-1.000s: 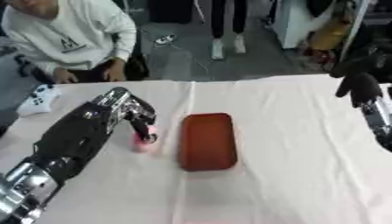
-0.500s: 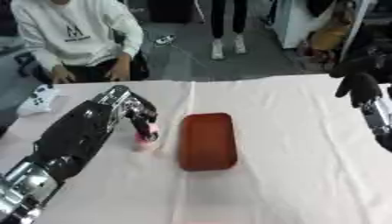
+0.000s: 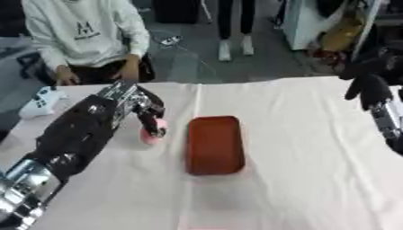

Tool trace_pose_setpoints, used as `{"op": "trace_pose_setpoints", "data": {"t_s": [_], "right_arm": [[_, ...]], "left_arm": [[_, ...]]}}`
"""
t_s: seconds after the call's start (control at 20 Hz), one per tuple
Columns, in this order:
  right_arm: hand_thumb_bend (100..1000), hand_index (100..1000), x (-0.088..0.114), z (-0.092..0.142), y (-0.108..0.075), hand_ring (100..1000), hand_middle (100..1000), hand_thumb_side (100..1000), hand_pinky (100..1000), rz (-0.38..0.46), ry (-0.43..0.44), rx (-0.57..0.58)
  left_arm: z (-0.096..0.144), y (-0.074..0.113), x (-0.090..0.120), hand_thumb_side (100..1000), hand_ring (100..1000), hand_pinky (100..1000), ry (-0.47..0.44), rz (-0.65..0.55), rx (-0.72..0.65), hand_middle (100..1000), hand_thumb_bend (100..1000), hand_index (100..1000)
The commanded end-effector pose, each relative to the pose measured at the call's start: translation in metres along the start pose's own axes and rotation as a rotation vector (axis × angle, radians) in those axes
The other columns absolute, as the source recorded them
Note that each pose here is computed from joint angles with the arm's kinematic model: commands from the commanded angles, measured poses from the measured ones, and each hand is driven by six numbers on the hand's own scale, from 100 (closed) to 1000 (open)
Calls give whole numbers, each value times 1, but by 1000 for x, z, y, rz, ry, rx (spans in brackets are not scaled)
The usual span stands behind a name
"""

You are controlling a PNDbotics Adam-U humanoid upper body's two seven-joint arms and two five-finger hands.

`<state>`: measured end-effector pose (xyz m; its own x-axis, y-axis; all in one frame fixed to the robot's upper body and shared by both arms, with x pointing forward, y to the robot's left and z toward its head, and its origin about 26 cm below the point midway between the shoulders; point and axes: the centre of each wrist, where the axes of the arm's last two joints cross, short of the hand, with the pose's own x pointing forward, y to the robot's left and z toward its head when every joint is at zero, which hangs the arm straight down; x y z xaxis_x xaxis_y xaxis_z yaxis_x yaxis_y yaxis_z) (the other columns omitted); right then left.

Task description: Pick up objects on the table and place them in the box.

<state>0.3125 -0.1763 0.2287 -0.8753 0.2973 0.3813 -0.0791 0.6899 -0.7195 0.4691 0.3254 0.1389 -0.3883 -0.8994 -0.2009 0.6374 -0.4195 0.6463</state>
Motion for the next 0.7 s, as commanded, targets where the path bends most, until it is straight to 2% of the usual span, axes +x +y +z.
{"op": "trace_pose_setpoints", "data": {"t_s": [0.05,0.7], "right_arm": [[100,656,3,-2,-4,433,570,749,245,16,-12,-4],[100,657,4,-3,-4,433,570,749,245,12,-17,-4]], "left_arm": [[18,16,-10,602,100,100,-50,-89,-54,118,100,416],[24,44,16,589,100,100,-183,-110,48,116,100,418]]}}
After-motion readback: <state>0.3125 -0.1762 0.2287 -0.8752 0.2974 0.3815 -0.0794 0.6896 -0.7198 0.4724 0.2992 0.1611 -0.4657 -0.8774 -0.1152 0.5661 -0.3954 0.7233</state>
